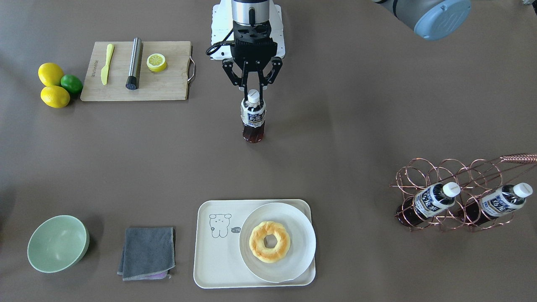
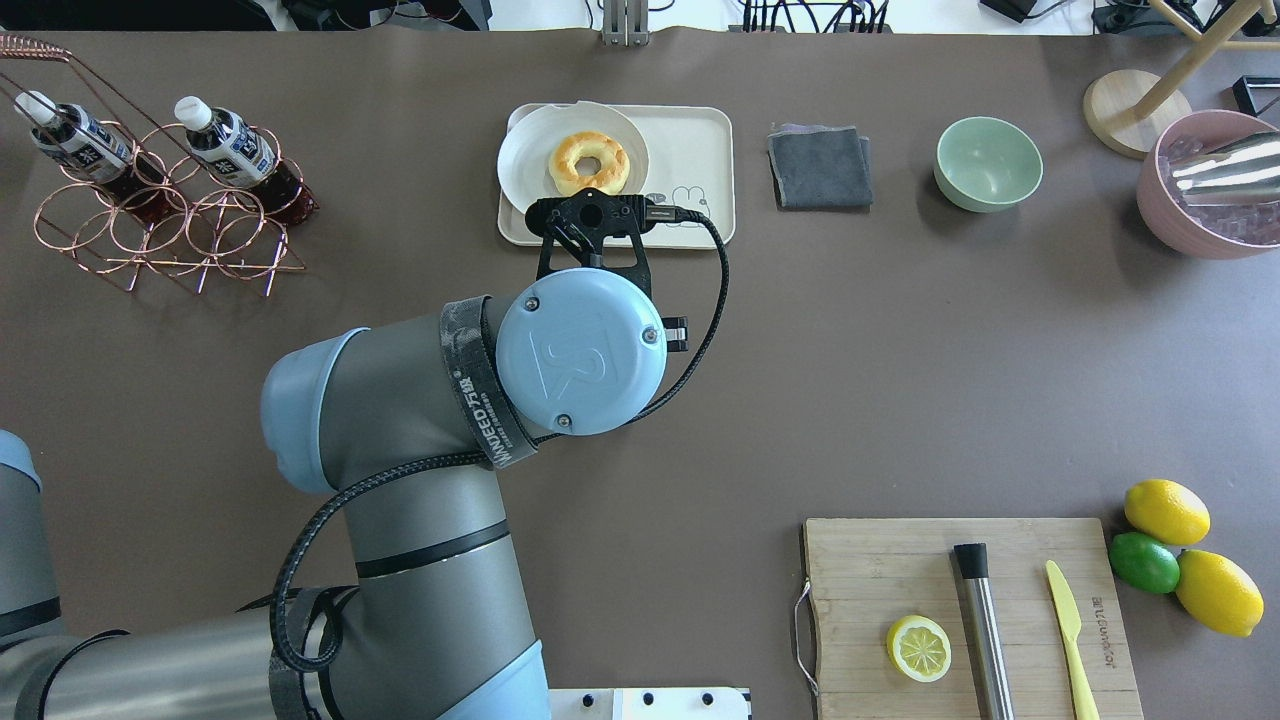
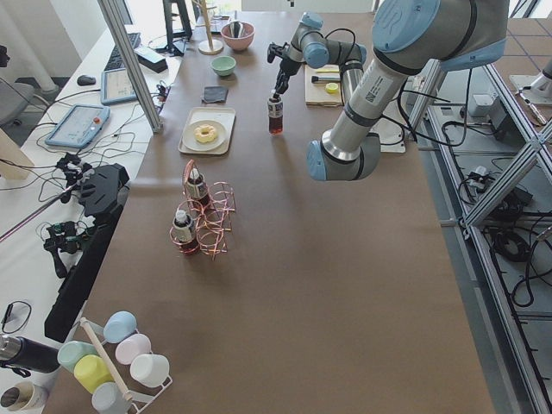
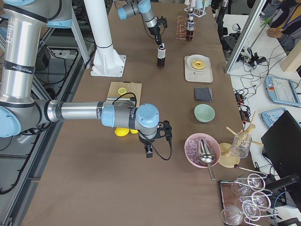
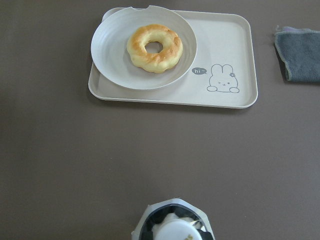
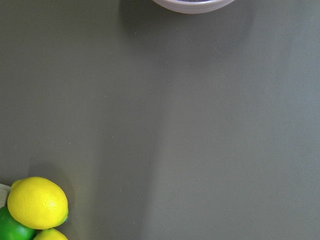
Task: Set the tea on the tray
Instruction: 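Hold the tea bottle with the left gripper in front of the tray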
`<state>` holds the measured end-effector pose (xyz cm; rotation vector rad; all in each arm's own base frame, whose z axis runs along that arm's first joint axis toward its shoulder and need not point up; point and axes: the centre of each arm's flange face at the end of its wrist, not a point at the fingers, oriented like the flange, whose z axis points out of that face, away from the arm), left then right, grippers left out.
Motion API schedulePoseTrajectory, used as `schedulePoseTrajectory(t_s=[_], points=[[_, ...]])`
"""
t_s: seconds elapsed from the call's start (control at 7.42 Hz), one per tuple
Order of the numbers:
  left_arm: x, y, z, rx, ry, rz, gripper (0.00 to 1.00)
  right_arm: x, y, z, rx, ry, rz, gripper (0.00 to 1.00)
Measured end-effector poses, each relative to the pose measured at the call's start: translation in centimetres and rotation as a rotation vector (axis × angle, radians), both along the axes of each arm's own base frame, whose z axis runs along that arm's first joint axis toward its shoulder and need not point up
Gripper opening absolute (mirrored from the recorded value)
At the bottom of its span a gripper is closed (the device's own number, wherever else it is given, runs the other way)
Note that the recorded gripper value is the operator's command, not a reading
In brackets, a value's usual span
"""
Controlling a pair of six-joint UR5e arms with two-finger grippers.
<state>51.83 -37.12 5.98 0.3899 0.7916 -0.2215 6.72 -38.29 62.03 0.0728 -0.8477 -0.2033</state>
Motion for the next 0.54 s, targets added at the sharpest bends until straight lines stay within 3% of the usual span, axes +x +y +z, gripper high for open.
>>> schedulePoseTrajectory(t_s=[0.54], points=[[0.17,0.19,0.04,0.0,-0.001,0.003,0.0,0.0,0.03,0.27,-0.007,0.0,0.001,1.0]])
